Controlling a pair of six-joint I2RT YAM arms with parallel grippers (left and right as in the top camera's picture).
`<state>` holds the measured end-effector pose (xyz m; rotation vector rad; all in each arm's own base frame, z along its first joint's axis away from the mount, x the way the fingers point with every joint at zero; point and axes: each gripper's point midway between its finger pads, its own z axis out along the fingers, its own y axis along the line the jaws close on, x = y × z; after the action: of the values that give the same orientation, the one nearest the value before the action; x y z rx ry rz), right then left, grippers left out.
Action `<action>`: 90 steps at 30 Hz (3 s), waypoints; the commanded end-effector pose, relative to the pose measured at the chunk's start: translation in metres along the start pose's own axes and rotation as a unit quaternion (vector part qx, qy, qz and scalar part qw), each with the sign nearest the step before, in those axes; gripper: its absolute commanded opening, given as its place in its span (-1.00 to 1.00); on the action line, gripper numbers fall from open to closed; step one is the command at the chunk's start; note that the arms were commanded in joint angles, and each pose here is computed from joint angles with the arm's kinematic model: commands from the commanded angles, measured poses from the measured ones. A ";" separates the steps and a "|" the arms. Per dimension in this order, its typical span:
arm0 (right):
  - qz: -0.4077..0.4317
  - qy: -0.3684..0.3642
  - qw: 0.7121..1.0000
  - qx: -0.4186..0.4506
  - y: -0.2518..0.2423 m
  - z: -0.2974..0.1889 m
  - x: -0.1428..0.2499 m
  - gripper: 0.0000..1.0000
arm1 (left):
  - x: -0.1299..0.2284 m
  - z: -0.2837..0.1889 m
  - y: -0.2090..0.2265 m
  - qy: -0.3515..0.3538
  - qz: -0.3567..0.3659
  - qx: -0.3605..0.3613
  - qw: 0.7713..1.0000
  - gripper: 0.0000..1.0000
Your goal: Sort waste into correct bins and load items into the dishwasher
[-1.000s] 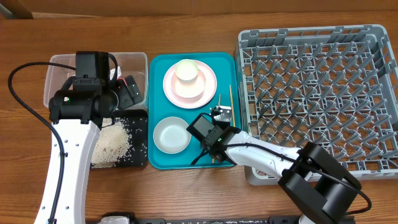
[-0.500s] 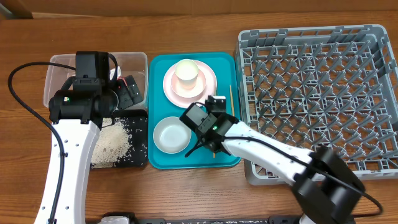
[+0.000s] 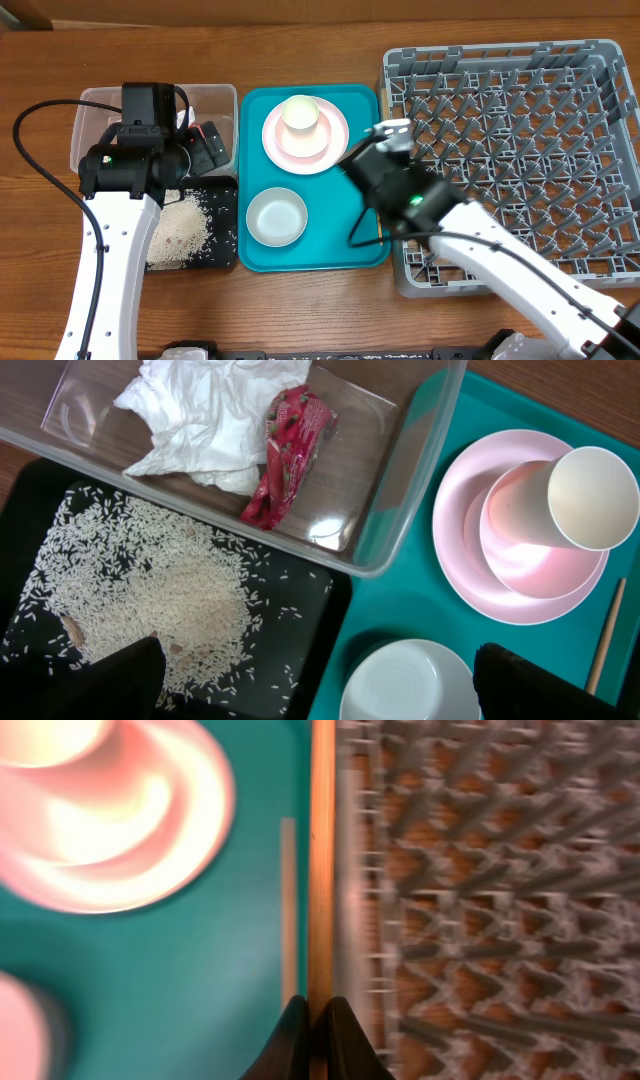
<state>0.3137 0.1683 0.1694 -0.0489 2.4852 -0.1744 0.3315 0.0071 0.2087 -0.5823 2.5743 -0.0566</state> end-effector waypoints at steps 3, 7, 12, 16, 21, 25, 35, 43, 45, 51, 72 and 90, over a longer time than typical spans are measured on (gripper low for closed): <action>-0.030 0.025 0.999 -0.005 -0.033 0.007 -0.012 -0.92 | -0.005 -0.004 0.000 -0.008 -0.002 0.001 1.000 1.00; 0.001 0.056 0.998 0.012 -0.063 0.022 -0.010 -0.92 | -0.005 -0.004 0.000 -0.009 -0.002 0.001 1.000 1.00; -0.009 0.087 0.996 -0.035 -0.070 0.031 -0.007 -0.92 | -0.005 -0.004 0.000 -0.008 -0.002 0.001 1.000 1.00; 0.005 0.093 0.995 -0.033 -0.079 0.035 -0.006 -0.92 | -0.005 -0.004 0.000 -0.008 -0.002 0.001 1.000 1.00; 0.004 0.101 0.994 -0.030 -0.080 0.041 0.003 -0.92 | -0.005 -0.004 0.000 -0.008 -0.002 0.001 1.000 1.00; 0.003 0.104 0.994 -0.029 -0.079 0.050 0.012 -0.92 | -0.005 -0.004 0.000 -0.008 -0.002 0.001 1.000 1.00; 0.007 0.107 0.992 -0.062 -0.066 0.061 0.024 -0.92 | -0.005 -0.004 0.000 -0.008 -0.002 0.001 1.000 1.00; 0.014 0.114 0.986 -0.122 -0.045 0.057 0.024 -0.92 | -0.005 -0.004 0.000 -0.008 -0.002 0.001 1.000 1.00; 0.014 0.114 0.986 -0.122 -0.045 0.057 0.024 -0.92 | -0.005 -0.004 0.000 -0.008 -0.002 0.001 1.000 1.00; 0.016 0.115 0.986 -0.122 -0.045 0.057 0.024 -0.54 | -0.005 -0.004 0.000 -0.008 -0.002 0.001 1.000 0.99; 0.166 0.181 0.936 -0.253 0.006 0.032 0.028 -0.51 | -0.005 -0.004 0.000 -0.008 -0.002 0.001 1.000 1.00; 0.053 0.099 0.959 -0.260 0.094 -0.004 0.039 -0.49 | -0.005 -0.004 0.000 -0.008 -0.002 0.001 1.000 1.00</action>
<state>0.2732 0.2688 0.1398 -0.1516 2.6982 0.7079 0.3315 0.0071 0.2087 -0.5819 2.5743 -0.0560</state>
